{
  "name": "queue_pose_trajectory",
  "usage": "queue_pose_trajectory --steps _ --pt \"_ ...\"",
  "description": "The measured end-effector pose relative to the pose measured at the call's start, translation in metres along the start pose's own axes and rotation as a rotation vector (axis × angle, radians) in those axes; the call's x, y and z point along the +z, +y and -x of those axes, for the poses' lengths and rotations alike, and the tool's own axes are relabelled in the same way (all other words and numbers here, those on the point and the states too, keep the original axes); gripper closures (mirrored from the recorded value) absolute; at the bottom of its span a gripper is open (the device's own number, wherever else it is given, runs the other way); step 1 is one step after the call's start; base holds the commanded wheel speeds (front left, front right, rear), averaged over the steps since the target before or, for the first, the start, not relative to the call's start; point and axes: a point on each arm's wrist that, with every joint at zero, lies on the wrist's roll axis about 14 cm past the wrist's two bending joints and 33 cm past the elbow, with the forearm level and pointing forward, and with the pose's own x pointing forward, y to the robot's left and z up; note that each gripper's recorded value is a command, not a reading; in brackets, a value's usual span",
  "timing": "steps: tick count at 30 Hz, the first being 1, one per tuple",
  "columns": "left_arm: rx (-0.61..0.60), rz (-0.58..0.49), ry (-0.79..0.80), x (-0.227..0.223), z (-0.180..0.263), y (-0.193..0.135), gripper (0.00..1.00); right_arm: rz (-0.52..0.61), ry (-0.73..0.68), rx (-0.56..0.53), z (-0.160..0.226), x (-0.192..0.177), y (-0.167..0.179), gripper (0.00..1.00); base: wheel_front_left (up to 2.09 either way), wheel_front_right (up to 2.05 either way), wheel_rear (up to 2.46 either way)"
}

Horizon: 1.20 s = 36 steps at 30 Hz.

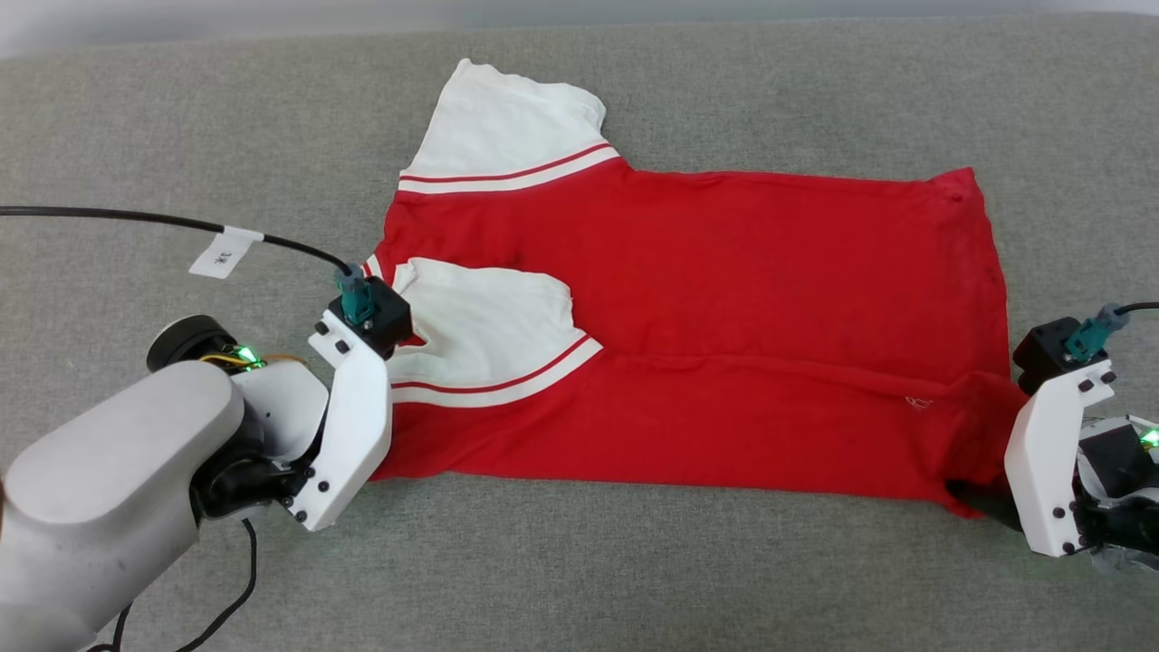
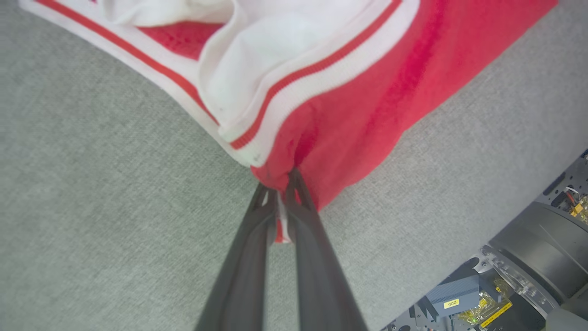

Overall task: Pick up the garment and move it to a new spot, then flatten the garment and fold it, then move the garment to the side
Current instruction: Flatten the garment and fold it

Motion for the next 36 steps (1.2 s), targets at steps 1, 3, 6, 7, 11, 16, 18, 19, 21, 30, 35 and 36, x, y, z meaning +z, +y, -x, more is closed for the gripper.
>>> queue_pose_trajectory --steps 1,3,6,7,11,16,18,19,21,30,35,36 --pt "0.000 0.000 0.000 0.000 0.000 0.000 1.00 0.000 0.000 0.000 0.000 0.000 0.000 0.50 0.00 0.00 0.00" --pt "0.000 0.003 -0.003 -0.001 0.001 -0.001 1.00 0.016 -0.021 -0.002 0.004 0.003 0.001 1.00 0.00 0.00 0.00" --pt "-0.005 0.021 -0.026 -0.003 0.007 -0.007 1.00 0.061 -0.112 0.011 0.021 0.017 0.008 1.00 0.00 0.00 0.00" --pt "-0.004 0.025 -0.031 -0.003 0.010 -0.008 1.00 0.077 -0.137 0.011 0.027 0.021 0.010 1.00 0.00 0.00 0.00" --pt "-0.001 0.032 -0.044 -0.006 0.019 -0.013 1.00 0.110 -0.190 -0.029 0.054 0.027 -0.002 1.00 0.00 0.00 0.00" --pt "-0.029 0.026 -0.044 -0.017 0.031 -0.031 1.00 0.145 -0.219 -0.056 0.083 0.020 -0.009 1.00 0.00 0.00 0.00" --pt "-0.040 0.023 -0.034 -0.023 0.033 -0.037 1.00 0.140 -0.211 -0.068 0.087 0.012 -0.014 1.00 0.00 0.00 0.00" --pt "-0.052 0.027 -0.030 -0.026 0.032 -0.041 1.00 0.137 -0.201 -0.071 0.087 0.007 -0.016 1.00 0.00 0.00 0.00" --pt "-0.075 0.039 -0.008 -0.036 0.027 -0.049 1.00 0.117 -0.169 -0.061 0.081 -0.005 -0.016 1.00 0.00 0.00 0.00" --pt "-0.094 0.095 0.026 -0.060 0.010 -0.060 0.00 0.044 -0.095 -0.032 0.048 -0.040 -0.009 0.00 0.00 0.00 0.00" --pt "-0.049 0.095 -0.117 -0.026 0.032 -0.046 0.00 0.092 -0.263 -0.064 0.068 -0.011 -0.010 0.00 0.00 0.00 0.00" --pt "-0.031 0.091 -0.156 -0.016 0.040 -0.040 0.00 0.109 -0.329 -0.078 0.077 0.001 -0.011 0.00 0.00 0.00 0.00"
